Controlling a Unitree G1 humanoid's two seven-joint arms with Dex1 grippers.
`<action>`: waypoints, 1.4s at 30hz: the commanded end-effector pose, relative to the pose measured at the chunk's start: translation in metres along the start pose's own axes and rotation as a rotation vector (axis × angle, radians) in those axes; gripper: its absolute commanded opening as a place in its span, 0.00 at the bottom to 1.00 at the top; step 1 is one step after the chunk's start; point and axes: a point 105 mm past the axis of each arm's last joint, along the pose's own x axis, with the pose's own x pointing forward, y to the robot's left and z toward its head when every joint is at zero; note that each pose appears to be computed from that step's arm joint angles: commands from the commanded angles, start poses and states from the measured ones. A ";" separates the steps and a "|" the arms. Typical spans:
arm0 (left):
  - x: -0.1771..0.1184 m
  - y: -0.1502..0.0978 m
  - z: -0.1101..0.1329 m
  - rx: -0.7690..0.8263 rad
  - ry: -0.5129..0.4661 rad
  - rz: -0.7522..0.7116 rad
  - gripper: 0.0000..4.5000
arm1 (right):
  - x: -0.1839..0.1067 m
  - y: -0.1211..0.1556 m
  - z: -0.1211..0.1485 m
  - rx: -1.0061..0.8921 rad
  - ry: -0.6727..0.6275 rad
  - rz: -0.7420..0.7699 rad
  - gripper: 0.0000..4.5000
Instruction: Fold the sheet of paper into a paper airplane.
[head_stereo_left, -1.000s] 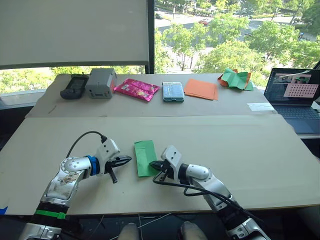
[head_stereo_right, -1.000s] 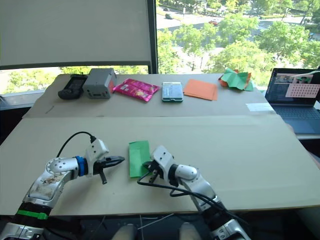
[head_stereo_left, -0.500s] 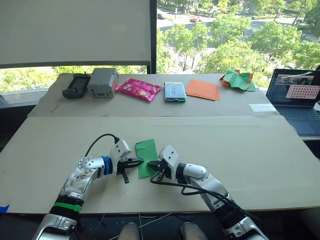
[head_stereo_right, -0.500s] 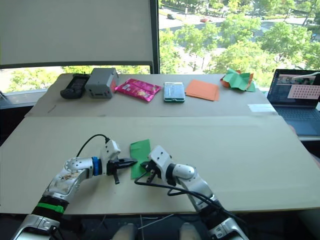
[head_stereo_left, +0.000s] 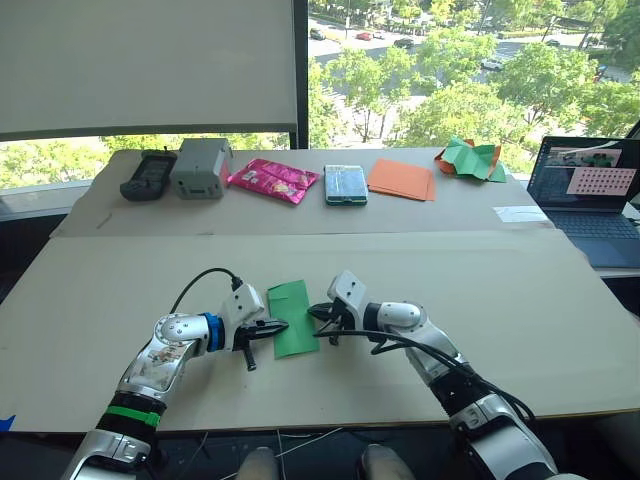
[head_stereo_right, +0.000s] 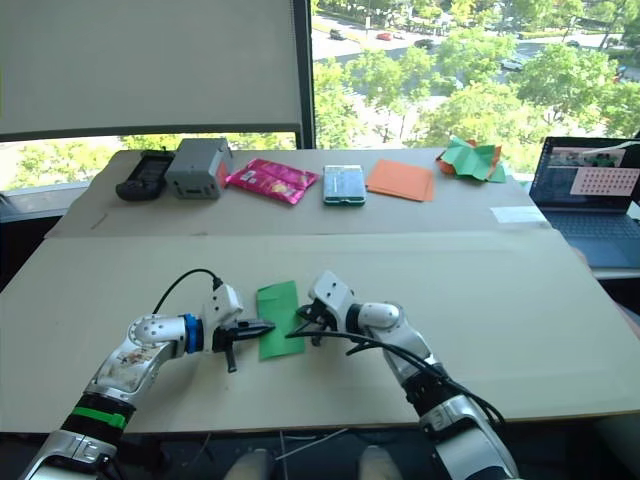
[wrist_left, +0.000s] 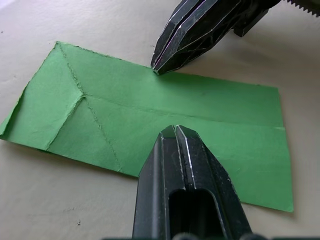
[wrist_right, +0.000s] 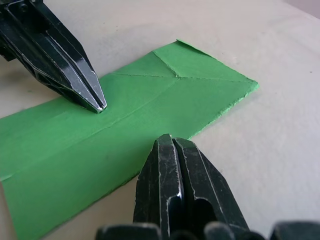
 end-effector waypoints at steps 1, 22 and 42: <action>0.000 -0.006 -0.011 -0.011 0.051 -0.017 0.00 | 0.008 0.005 -0.016 0.006 0.055 0.039 0.01; -0.006 -0.015 -0.015 -0.027 0.056 0.009 0.00 | 0.036 -0.037 0.004 -0.017 0.073 -0.010 0.01; -0.010 -0.018 -0.016 -0.039 0.057 0.020 0.00 | 0.037 -0.020 0.003 -0.031 0.027 0.088 0.01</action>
